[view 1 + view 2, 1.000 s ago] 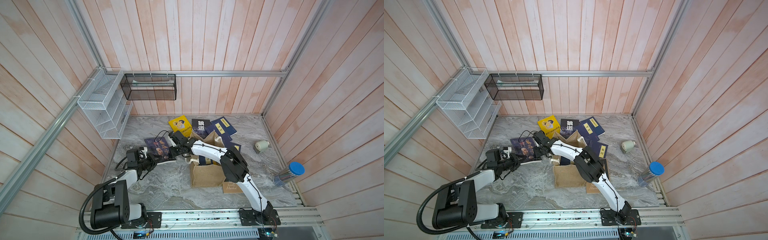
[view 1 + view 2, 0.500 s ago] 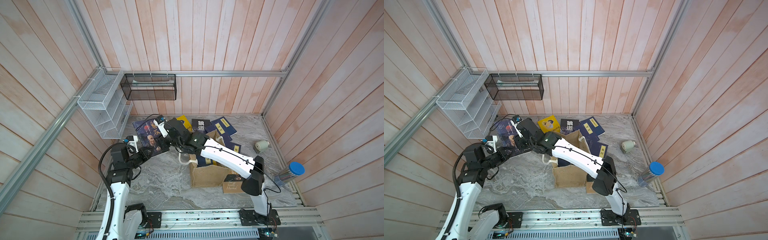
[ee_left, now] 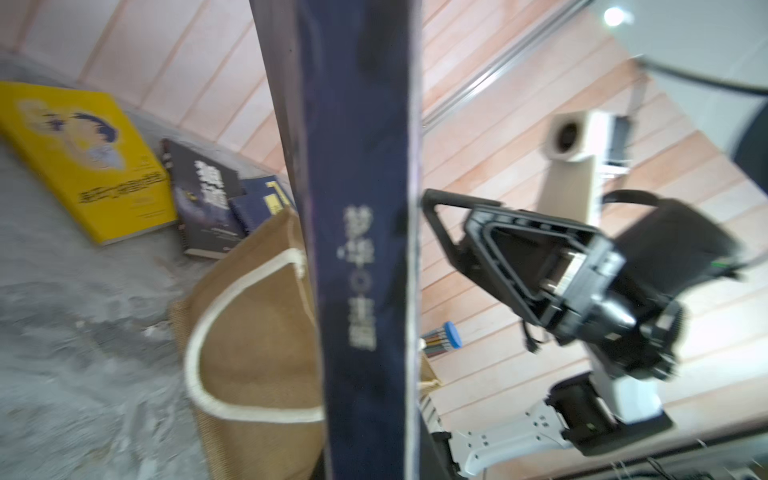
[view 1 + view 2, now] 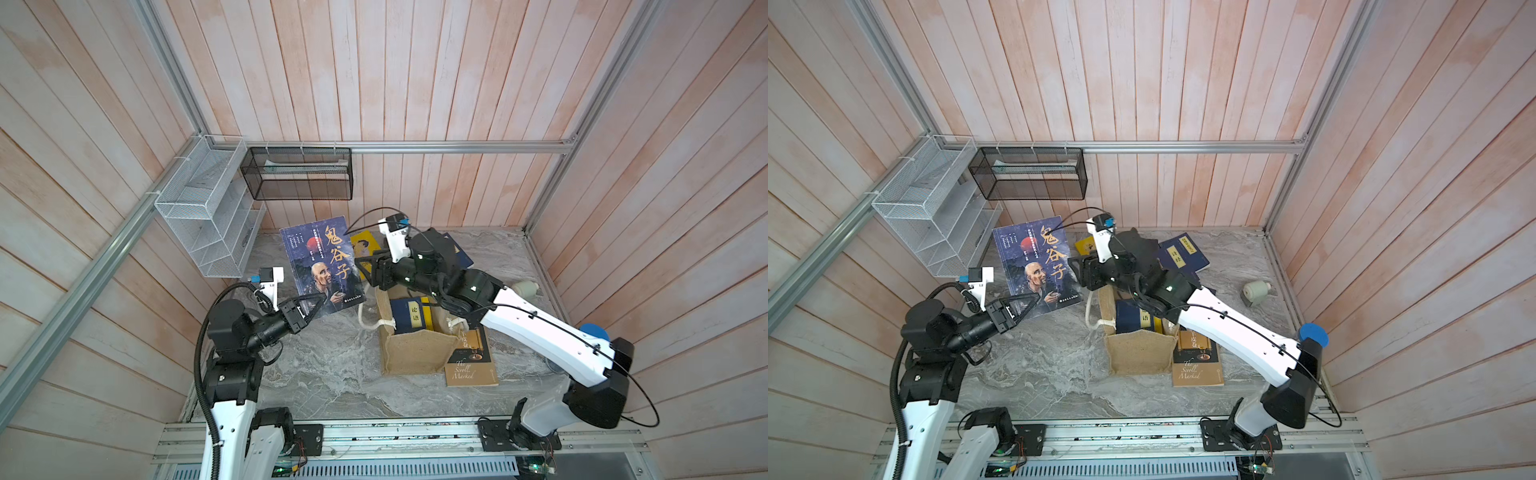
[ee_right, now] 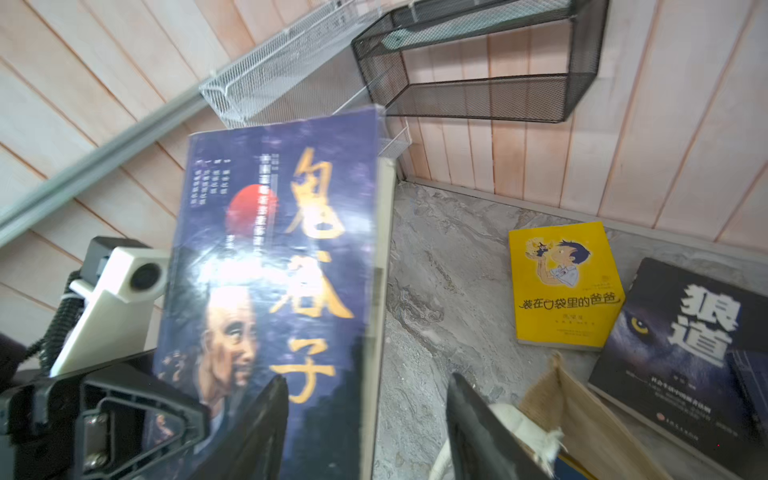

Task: Put the books into the canvas bag
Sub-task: Pick up the book from the center of the board, then place the book in the canvas bag.

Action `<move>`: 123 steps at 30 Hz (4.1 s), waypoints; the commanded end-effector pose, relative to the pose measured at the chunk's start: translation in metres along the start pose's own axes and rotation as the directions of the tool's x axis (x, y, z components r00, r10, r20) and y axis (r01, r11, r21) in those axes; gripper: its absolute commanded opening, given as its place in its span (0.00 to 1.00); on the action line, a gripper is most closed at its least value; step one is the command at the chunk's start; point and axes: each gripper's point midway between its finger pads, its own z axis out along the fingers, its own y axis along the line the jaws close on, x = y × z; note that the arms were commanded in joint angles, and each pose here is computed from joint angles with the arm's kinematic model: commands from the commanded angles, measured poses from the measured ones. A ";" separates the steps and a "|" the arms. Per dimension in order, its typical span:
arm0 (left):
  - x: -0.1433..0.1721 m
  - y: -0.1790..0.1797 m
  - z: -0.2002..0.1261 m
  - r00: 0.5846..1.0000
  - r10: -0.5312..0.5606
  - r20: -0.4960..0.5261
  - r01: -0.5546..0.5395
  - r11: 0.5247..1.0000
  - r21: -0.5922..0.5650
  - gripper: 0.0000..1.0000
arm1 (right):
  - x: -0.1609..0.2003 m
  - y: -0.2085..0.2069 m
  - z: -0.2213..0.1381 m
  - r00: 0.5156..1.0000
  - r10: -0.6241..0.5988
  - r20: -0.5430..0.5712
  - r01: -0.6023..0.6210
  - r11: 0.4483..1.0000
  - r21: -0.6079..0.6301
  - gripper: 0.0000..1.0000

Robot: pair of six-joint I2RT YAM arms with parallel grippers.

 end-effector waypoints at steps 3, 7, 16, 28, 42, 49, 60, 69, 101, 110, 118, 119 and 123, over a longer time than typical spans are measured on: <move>-0.001 -0.075 -0.006 0.991 0.133 0.028 -0.136 0.945 0.298 0.00 | -0.011 0.014 -0.037 0.992 0.123 0.038 -0.116 0.983 -0.144 0.65; 0.003 -0.075 0.005 0.993 0.121 -0.015 -0.109 0.942 0.319 0.00 | -0.016 0.025 -0.059 0.984 0.171 0.050 -0.157 0.965 -0.209 0.67; 0.006 -0.044 0.032 0.995 0.042 -0.087 -0.016 0.961 0.278 0.00 | -0.004 -0.009 -0.083 0.972 0.203 0.117 -0.195 0.978 -0.070 0.67; 0.021 -0.071 0.029 0.983 0.112 -0.144 -0.039 0.900 0.435 0.00 | 0.016 -0.004 -0.051 0.944 0.327 -0.032 -0.326 0.921 -0.211 0.77; 0.014 -0.071 0.033 0.994 0.053 -0.100 0.006 0.861 0.509 0.00 | 0.011 0.002 -0.071 0.936 0.338 -0.095 -0.346 0.845 -0.407 0.77; 0.013 -0.073 0.033 0.992 0.054 -0.110 0.009 0.861 0.508 0.00 | 0.004 0.011 -0.069 0.922 0.361 -0.138 -0.376 0.756 -0.535 0.77; 0.015 -0.052 0.043 0.993 0.028 -0.111 0.022 0.908 0.418 0.00 | -0.003 0.024 -0.073 0.934 0.325 -0.149 -0.347 0.726 -0.594 0.54; 0.015 -0.027 0.053 0.993 -0.016 -0.115 0.049 0.955 0.294 0.00 | 0.000 0.014 -0.071 0.936 0.332 -0.119 -0.343 0.774 -0.532 0.02; 0.096 0.050 0.132 0.955 -0.164 -0.248 0.100 0.963 -0.251 0.55 | 0.028 -0.104 -0.123 0.977 0.212 -0.032 -0.202 0.961 0.190 0.00; 0.102 0.066 0.137 0.952 -0.159 -0.263 0.067 0.943 -0.327 0.16 | 0.055 -0.096 -0.114 0.966 0.191 -0.173 -0.169 0.976 0.134 0.00; 0.081 0.058 0.126 0.973 -0.094 -0.209 0.015 0.936 -0.350 0.00 | 0.076 -0.090 -0.106 0.947 0.174 -0.271 -0.160 0.984 0.073 0.00; 0.080 0.058 0.125 0.974 -0.091 -0.206 0.013 0.937 -0.350 0.00 | 0.079 -0.089 -0.106 0.944 0.174 -0.280 -0.162 0.985 0.064 0.00; 0.080 0.057 0.125 0.975 -0.103 -0.198 0.028 0.937 -0.348 0.00 | 0.096 -0.089 -0.096 0.926 0.181 -0.331 -0.177 0.983 0.043 0.00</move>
